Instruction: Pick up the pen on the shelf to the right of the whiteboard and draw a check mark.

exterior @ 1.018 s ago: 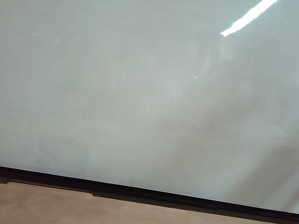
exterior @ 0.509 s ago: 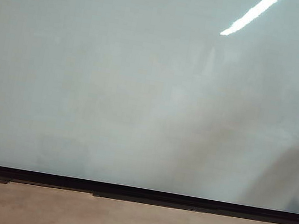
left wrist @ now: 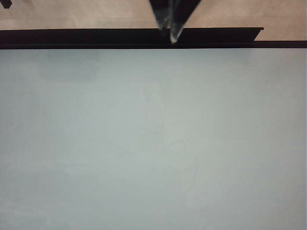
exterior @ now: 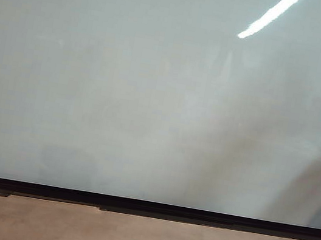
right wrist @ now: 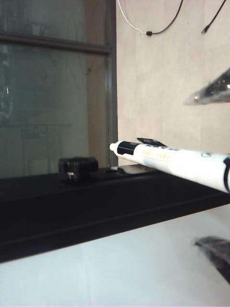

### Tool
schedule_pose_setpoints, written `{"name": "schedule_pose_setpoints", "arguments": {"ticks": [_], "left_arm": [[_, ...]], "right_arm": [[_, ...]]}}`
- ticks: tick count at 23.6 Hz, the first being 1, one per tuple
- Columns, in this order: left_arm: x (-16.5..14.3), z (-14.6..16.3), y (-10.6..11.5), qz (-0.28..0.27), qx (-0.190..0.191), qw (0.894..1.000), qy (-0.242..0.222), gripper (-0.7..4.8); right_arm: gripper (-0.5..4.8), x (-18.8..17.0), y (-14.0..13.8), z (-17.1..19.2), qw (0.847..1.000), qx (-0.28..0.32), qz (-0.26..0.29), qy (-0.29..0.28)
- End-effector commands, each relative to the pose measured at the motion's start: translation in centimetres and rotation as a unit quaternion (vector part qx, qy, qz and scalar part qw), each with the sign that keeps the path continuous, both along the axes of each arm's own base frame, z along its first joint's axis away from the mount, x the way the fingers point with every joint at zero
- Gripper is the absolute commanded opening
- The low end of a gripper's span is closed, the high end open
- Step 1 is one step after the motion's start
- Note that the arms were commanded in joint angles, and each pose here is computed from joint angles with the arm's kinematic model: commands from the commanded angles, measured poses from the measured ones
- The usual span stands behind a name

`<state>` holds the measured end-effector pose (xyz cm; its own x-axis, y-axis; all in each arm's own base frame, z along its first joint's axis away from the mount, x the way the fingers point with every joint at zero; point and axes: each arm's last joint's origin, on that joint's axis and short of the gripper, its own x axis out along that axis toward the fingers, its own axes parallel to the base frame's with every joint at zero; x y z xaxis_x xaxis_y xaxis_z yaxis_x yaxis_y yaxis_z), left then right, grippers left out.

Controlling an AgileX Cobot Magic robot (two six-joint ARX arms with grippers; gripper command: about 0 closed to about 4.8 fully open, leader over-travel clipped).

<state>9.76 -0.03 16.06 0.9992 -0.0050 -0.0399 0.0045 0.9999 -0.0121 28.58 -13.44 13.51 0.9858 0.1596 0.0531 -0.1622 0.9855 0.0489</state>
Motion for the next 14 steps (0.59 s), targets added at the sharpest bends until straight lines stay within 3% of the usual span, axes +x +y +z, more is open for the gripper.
{"name": "schedule_pose_setpoints", "arguments": {"ticks": [1,14], "left_arm": [[0.0,0.2,0.0,0.0,0.002,1.0,-0.007,-0.04],[0.0,0.2,0.0,0.0,0.002,1.0,-0.007,-0.04]], "right_arm": [[3.5,0.5,0.0,0.1,1.0,0.003,0.008,-0.007],[3.45,2.0,-0.4,-0.5,1.0,0.01,0.018,-0.007]]}}
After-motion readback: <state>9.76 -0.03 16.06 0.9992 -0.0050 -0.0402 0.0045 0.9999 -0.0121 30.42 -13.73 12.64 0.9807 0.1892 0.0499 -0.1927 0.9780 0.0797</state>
